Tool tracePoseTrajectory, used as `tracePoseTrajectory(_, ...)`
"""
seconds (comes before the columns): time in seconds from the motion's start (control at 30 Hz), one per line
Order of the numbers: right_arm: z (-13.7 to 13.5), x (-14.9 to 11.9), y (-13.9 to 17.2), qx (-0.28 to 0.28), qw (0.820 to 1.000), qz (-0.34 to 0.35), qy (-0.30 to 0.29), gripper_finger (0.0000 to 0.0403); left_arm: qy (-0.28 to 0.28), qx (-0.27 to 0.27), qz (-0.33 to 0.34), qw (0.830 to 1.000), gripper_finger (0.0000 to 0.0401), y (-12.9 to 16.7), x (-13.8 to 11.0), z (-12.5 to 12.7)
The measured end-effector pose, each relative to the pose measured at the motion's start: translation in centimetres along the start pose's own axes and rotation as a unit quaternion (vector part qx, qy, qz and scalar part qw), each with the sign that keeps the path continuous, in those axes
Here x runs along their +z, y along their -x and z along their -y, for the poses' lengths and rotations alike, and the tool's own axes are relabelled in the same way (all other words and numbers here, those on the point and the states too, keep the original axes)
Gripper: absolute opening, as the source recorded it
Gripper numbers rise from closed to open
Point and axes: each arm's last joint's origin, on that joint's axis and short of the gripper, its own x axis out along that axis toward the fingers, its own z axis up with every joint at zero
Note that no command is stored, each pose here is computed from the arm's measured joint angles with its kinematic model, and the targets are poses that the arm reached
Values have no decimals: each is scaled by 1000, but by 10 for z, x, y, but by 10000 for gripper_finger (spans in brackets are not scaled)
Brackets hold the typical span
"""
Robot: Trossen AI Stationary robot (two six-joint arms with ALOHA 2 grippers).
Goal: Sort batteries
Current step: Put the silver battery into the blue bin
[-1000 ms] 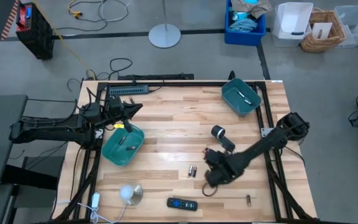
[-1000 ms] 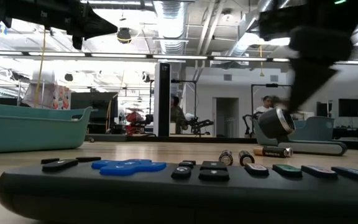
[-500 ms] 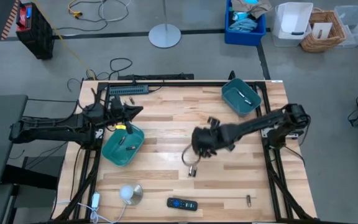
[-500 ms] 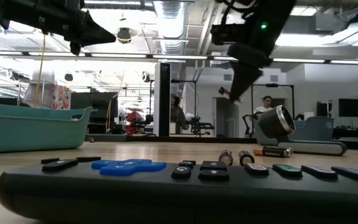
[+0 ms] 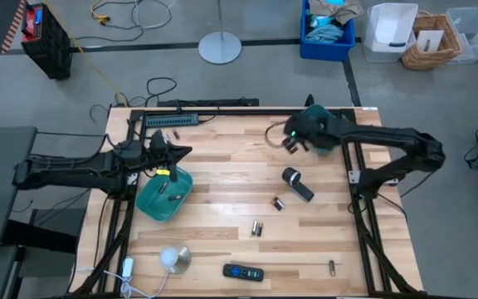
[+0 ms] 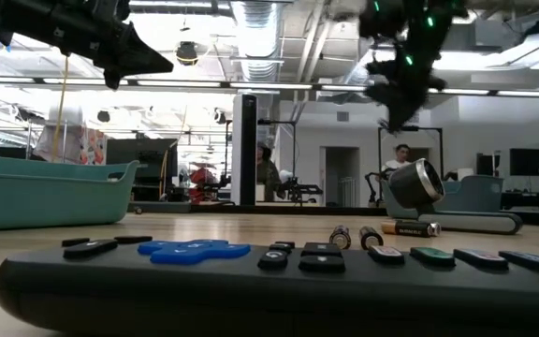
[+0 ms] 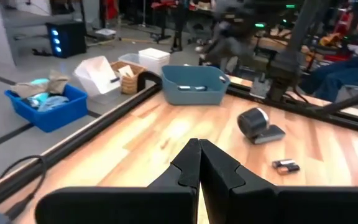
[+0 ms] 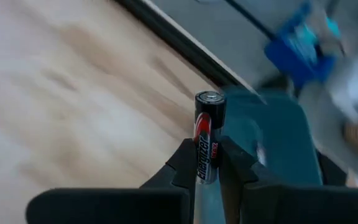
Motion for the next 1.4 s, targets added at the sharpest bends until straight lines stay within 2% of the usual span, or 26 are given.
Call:
tracePoseTrajectory(0.17, 41, -17, -31, -21, 994, -64, -86, 54, -6, -13, -14, 1000, 0, -4, -4, 5)
tracePoseTrajectory(0.4, 58, -24, -52, -47, 988, -82, -123, 68, -9, -12, -20, 1000, 0, -10, -6, 7)
tracePoseTrajectory(0.5, 61, -23, -53, -59, 989, -76, -113, 94, -6, -11, -22, 1000, 0, -10, -7, 7)
tracePoseTrajectory(0.7, 65, -18, -55, -83, 989, -48, -115, 172, -2, -8, -22, 1000, 0, -10, -7, 7)
tracePoseTrajectory(0.77, 66, -16, -56, -82, 989, -40, -114, 194, -1, 9, -25, 1000, 0, -11, -8, 6)
tracePoseTrajectory(0.87, 64, -12, -56, -76, 991, -21, -110, 216, 20, 71, -36, 997, 0, -14, -12, 1)
tracePoseTrajectory(1.0, 53, -2, -51, -51, 994, 32, -97, 222, 50, 148, -52, 986, 0, -25, -12, -16)
tracePoseTrajectory(1.07, 43, 4, -46, -30, 993, 69, -87, 221, 52, 182, -84, 978, 3, -31, -9, -28)
tracePoseTrajectory(1.2, 20, 14, -32, 15, 988, 138, -66, 216, 47, 239, -168, 955, 24, -48, -3, -54)
tracePoseTrajectory(1.33, -3, 17, -18, 57, 980, 184, -57, 209, 52, 266, -247, 930, 58, -64, 8, -82)
tracePoseTrajectory(1.4, -15, 15, -14, 75, 977, 194, -47, 207, 55, 275, -301, 911, 74, -69, 13, -95)
